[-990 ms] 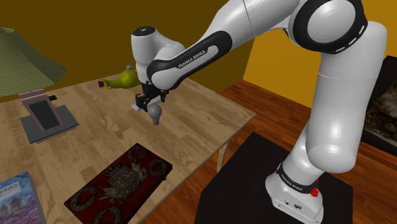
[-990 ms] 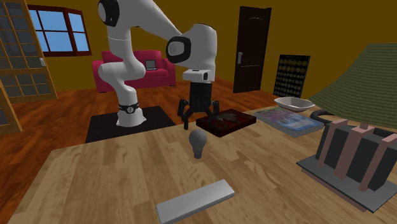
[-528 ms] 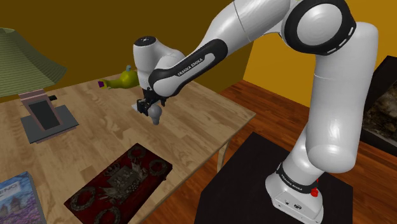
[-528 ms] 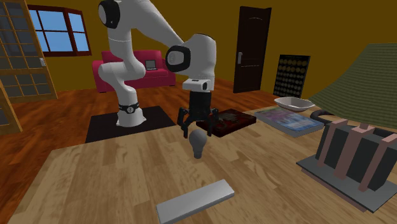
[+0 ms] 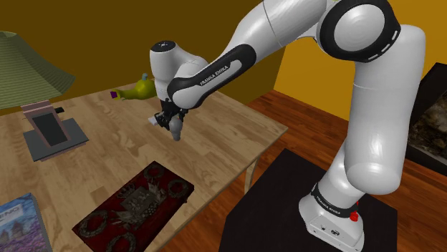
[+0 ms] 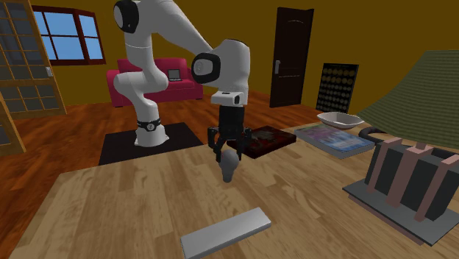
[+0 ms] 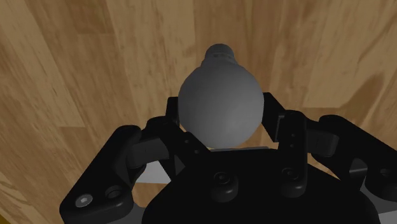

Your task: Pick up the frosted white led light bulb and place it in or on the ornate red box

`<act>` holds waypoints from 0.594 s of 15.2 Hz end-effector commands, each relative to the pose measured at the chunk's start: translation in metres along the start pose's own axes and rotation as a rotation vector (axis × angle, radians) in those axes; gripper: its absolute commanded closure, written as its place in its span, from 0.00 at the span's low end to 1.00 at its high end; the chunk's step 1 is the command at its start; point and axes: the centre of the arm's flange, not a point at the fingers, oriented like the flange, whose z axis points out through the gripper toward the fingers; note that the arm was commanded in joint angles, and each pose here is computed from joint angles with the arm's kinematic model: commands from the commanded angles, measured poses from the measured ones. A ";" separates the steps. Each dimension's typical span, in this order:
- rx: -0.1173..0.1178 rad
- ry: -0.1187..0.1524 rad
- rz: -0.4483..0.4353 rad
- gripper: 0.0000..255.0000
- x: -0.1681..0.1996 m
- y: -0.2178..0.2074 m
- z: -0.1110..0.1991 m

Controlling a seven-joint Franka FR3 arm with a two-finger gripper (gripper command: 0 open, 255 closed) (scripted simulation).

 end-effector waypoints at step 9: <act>0.000 -0.001 0.000 1.00 0.002 0.002 -0.010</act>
